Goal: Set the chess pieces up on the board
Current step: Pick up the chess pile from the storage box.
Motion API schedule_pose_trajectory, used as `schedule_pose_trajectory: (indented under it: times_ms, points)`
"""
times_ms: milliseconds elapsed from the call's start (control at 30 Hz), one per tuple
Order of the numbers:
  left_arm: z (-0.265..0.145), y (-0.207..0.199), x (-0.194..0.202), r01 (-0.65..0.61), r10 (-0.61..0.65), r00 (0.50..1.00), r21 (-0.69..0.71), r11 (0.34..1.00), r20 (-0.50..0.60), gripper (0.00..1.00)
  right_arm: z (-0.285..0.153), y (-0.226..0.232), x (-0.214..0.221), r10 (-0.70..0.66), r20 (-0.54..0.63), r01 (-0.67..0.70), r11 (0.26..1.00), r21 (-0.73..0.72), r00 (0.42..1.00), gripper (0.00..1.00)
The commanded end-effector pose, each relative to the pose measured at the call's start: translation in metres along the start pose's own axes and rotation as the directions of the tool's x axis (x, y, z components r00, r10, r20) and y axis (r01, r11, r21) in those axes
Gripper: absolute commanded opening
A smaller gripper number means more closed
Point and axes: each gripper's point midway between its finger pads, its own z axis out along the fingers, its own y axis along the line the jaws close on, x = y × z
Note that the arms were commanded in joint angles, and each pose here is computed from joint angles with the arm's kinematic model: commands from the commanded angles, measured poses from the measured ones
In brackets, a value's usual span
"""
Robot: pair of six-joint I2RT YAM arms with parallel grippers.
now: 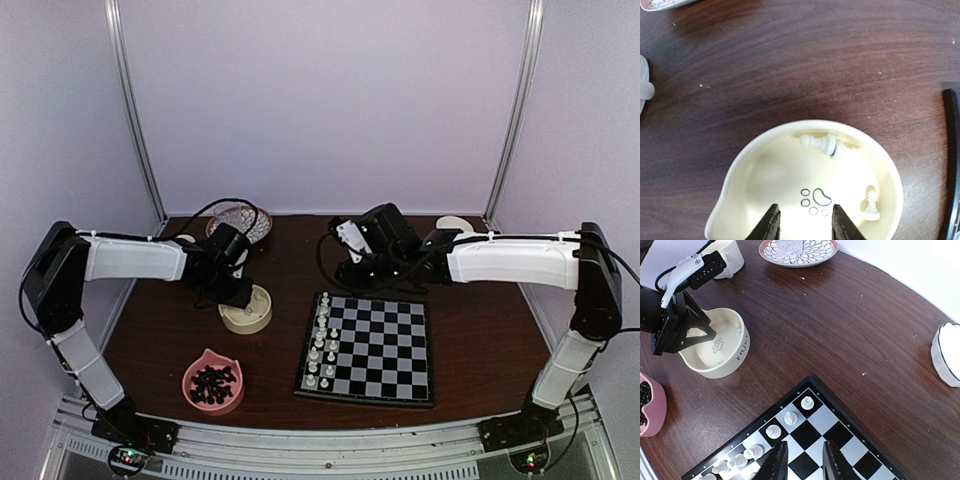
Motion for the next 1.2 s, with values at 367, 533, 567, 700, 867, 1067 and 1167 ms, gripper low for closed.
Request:
schedule_pose_trajectory:
  times_ms: [367,533,567,700,867,1067,1167]
  points:
    - [0.016,0.001,-0.013,0.338,-0.336,0.937,-0.006,0.941,0.094,0.43,-0.009,-0.007,-0.009,-0.010,0.073,0.008,0.999,0.034,0.997,0.26]
    - [0.021,0.002,-0.013,0.362,-0.360,0.929,-0.018,0.932,0.083,0.42,-0.009,-0.006,-0.008,-0.011,0.073,0.009,1.000,0.027,0.997,0.26]
    - [0.022,0.000,-0.013,0.363,-0.361,0.929,-0.007,0.932,0.082,0.43,-0.009,-0.006,-0.008,-0.011,0.075,0.009,1.000,0.026,0.997,0.25]
    - [0.023,-0.007,-0.017,0.371,-0.373,0.923,0.042,0.928,0.096,0.45,-0.008,-0.005,-0.007,-0.013,0.073,0.012,1.000,0.023,0.997,0.25]
    - [0.025,-0.011,-0.020,0.386,-0.393,0.913,0.081,0.919,0.111,0.50,-0.010,-0.004,-0.008,-0.014,0.078,0.012,1.000,0.018,0.997,0.25]
    - [0.034,-0.014,-0.022,0.393,-0.400,0.910,0.081,0.916,0.104,0.51,-0.009,-0.003,-0.007,-0.014,0.079,0.013,1.000,0.014,0.997,0.25]
    - [0.041,-0.015,-0.019,0.393,-0.397,0.915,0.058,0.918,0.076,0.51,-0.008,-0.003,-0.006,-0.015,0.074,0.014,1.000,0.011,0.997,0.25]
